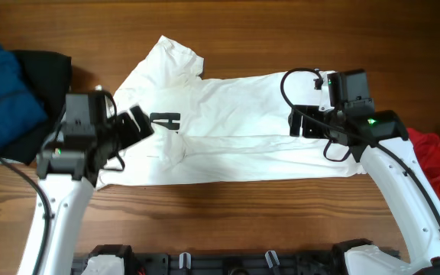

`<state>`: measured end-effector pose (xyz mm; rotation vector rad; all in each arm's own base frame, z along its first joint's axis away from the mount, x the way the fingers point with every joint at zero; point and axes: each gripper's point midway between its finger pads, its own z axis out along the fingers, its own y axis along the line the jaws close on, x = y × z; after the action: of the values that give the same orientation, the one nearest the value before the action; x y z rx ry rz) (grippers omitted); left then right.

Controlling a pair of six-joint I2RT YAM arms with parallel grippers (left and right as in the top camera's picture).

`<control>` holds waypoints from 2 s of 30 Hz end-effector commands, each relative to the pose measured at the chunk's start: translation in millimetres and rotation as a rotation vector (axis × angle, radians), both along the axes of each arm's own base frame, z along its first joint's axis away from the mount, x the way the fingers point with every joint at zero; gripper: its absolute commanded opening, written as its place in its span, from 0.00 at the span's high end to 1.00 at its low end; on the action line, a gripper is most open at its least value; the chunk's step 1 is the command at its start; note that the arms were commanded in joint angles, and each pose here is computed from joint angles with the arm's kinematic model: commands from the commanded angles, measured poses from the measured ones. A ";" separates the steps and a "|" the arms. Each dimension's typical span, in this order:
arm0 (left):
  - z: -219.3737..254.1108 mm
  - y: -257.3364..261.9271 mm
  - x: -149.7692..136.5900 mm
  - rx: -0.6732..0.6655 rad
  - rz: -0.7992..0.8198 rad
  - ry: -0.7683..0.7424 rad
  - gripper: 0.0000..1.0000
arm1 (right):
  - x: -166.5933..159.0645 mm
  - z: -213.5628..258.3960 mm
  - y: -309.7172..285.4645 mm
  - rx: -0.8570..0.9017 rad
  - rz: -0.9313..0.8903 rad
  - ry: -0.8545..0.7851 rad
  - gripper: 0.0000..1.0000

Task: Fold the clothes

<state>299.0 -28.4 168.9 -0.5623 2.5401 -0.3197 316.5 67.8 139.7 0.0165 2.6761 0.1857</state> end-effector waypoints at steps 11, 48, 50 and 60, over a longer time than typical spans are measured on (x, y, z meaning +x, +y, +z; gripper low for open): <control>-45.0 32.8 204.8 0.090 -0.163 0.030 0.00 | -11.5 -4.9 2.8 0.018 0.004 0.054 0.00; -205.9 0.5 179.7 0.079 -0.345 0.349 0.84 | -17.7 -7.9 6.1 0.065 -0.049 0.092 0.00; -206.0 0.6 179.1 0.076 -0.337 0.353 0.91 | -17.0 -7.6 6.0 0.065 -0.050 0.089 0.00; -201.9 26.4 180.5 0.036 -0.137 0.373 0.96 | 31.4 -8.2 -35.1 0.072 -0.156 -0.025 0.01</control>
<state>499.5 -20.4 0.0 -0.2628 2.8711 -0.2606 329.5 52.0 138.9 0.2105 2.6494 0.2449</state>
